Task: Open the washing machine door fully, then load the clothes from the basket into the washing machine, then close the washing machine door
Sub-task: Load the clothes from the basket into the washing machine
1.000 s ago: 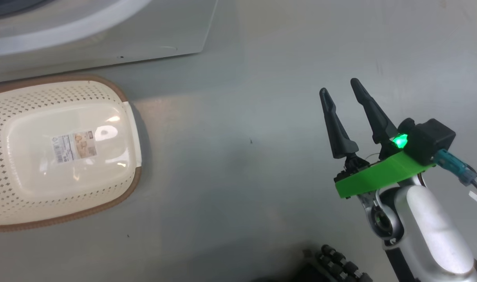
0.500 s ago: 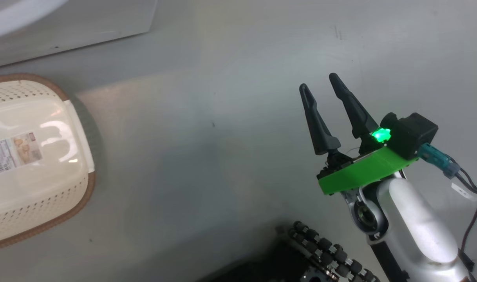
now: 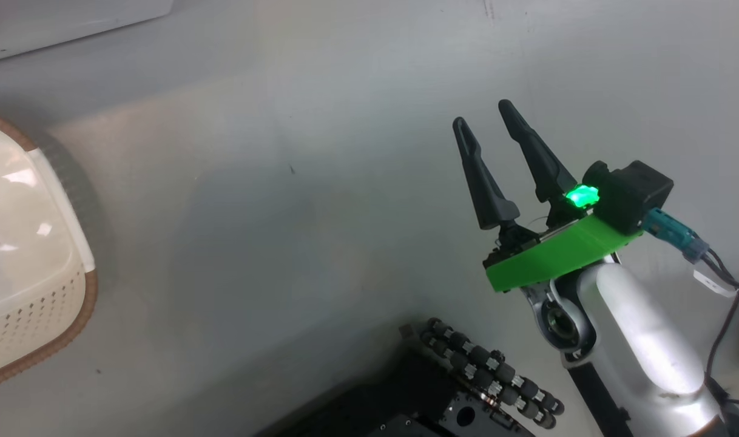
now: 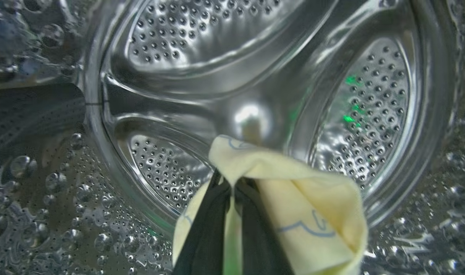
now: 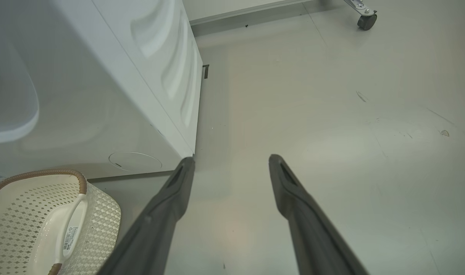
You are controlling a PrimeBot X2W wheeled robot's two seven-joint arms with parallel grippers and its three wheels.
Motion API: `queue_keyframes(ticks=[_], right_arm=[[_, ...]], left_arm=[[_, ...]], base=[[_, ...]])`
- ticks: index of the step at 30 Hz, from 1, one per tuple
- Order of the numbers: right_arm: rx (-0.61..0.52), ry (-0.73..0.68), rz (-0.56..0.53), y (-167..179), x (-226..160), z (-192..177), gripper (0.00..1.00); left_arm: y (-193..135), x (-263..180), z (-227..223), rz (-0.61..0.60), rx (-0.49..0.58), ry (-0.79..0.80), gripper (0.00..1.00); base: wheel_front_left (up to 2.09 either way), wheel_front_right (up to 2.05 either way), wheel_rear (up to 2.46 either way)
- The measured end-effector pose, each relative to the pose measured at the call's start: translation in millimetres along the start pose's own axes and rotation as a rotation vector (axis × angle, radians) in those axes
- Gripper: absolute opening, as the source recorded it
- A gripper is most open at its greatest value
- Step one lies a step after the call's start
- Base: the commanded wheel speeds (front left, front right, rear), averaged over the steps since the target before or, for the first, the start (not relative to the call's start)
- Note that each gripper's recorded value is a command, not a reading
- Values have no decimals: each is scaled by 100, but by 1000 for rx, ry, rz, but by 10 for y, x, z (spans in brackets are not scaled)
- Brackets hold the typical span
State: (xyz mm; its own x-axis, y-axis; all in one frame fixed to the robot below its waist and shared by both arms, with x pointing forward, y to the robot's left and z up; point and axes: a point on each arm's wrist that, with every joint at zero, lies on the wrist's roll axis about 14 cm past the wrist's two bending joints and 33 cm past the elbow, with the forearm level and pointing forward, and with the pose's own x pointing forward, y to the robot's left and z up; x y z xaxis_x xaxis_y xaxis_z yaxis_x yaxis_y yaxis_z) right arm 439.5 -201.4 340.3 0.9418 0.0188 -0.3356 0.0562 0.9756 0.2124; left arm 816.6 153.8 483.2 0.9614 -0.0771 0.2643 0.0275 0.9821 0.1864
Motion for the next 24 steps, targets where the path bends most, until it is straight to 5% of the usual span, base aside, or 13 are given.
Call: queue_keyframes(ticks=[3,9,19,20,21,22,24], right_arm=[[8,-3,2,9,19,2,100],[15,-4,10,37,40,-9,100],[24,-13,20,70,75,5,100],[25,-14,21,74,77,7,100],[25,-15,22,79,78,10,100],[26,-17,24,83,79,15,100],[27,-19,26,90,80,24,100]], left_arm=[[12,13,-26,18,-9,-4,0],[-10,-157,-695,37,-59,311,0],[-183,-402,-1079,-5,-188,649,0],[-178,-406,-1074,-5,-187,659,22],[-172,-417,-1079,-5,-188,676,22],[-172,-422,-1076,-7,-189,685,100],[-162,-403,-1026,-8,-189,673,100]], base=[[0,0,0],[0,0,0],[0,0,0],[0,0,0],[0,0,0],[0,0,0],[0,0,0]])
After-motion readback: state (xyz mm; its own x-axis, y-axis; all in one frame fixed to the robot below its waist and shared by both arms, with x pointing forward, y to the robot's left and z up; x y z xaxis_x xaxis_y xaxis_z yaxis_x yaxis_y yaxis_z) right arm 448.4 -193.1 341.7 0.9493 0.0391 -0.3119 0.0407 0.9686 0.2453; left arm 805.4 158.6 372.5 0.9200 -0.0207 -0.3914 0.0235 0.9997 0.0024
